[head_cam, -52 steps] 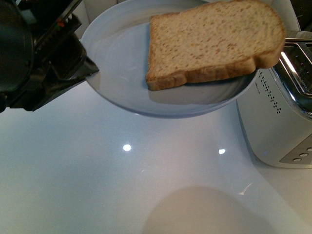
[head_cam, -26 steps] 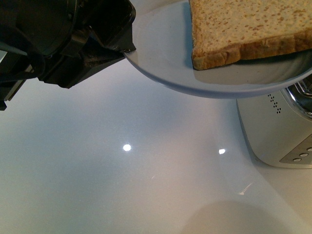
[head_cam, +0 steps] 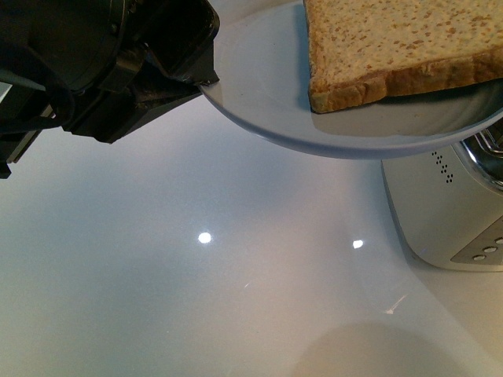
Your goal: Left arm holds plate, right arm toasts bread
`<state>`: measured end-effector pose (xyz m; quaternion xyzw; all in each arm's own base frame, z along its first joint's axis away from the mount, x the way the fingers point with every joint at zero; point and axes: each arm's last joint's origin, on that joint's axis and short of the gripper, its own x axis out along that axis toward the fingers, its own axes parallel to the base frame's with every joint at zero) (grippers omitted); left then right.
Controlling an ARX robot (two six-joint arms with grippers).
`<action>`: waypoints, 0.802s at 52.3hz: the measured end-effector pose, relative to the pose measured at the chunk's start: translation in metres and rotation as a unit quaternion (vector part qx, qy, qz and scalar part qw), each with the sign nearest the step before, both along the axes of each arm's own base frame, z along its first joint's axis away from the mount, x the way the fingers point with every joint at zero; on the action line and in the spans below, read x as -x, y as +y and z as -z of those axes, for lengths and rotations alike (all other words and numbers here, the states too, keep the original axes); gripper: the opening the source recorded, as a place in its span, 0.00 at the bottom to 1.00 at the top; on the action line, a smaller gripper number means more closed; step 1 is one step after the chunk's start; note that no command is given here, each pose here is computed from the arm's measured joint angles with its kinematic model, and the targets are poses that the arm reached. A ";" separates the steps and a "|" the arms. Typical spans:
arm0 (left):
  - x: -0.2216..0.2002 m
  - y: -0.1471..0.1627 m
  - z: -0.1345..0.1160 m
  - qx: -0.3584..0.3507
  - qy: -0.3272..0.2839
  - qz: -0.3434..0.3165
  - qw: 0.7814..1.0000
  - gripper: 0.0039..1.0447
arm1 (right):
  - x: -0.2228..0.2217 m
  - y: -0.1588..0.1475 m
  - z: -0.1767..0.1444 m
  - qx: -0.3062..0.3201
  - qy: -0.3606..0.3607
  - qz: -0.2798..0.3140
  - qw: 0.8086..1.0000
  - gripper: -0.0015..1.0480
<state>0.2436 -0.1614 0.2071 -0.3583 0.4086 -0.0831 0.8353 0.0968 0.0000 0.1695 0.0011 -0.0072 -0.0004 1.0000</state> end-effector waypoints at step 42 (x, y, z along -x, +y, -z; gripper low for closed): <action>0.000 -0.001 0.001 -0.001 0.000 0.000 1.000 0.03 | -0.004 -0.001 0.007 -0.103 0.228 0.031 0.968 0.91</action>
